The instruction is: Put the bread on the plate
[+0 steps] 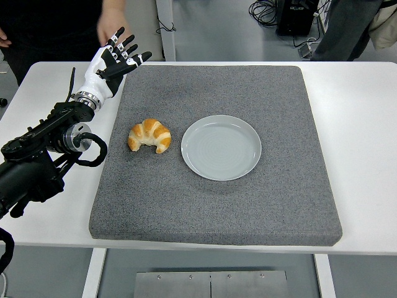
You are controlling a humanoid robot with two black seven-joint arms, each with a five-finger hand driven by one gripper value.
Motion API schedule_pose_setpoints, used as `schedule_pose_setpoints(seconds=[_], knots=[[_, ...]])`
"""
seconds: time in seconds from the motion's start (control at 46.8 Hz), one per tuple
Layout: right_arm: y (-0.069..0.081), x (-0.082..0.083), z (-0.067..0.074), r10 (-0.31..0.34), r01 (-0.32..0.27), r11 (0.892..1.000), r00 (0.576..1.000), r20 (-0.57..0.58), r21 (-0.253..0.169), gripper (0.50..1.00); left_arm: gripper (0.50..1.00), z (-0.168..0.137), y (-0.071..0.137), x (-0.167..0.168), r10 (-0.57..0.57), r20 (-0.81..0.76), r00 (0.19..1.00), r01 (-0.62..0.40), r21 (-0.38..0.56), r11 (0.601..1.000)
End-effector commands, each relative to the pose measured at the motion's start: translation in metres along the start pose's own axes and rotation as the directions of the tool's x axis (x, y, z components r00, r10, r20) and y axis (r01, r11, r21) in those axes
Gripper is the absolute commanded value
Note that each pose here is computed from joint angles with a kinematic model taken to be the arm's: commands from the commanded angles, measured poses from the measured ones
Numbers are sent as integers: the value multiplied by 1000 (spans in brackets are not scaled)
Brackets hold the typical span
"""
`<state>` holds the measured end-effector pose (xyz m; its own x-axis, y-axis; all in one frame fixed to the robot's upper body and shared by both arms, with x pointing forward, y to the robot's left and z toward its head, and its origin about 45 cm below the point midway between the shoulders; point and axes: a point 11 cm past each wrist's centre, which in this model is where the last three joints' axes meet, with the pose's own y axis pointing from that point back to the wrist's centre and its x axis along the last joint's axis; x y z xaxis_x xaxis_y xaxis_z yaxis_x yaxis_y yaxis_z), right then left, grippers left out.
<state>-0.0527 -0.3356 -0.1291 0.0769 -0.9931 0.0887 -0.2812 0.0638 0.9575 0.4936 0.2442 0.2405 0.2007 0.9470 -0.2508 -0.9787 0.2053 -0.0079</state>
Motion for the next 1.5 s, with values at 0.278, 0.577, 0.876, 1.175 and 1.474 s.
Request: schedule_pose_setpoints(seconds=[0.278,0.577,0.876,1.175,1.474], knots=[[0,0,0,0,0,1000,1000,0,0,1000,966,1,0,0,0,-2,1000,0,-4,1000],[0,0,0,0,0,1000,1000,0,0,1000,966,0,0,0,1,-5,1000,-1,-1,1000],[0,0,0,0,0,1000,1000,0,0,1000,966,-3,1,1,3,-4,1000,-3,5,1000],[0,0,0,0,0,1000,1000,0,0,1000,966,-3,1,1,4,-2,1000,-4,3,1000],[0,0,0,0,0,1000,1000,1,0,1000,966,-6,0,-4,1,-19,1000,0,7,1000]])
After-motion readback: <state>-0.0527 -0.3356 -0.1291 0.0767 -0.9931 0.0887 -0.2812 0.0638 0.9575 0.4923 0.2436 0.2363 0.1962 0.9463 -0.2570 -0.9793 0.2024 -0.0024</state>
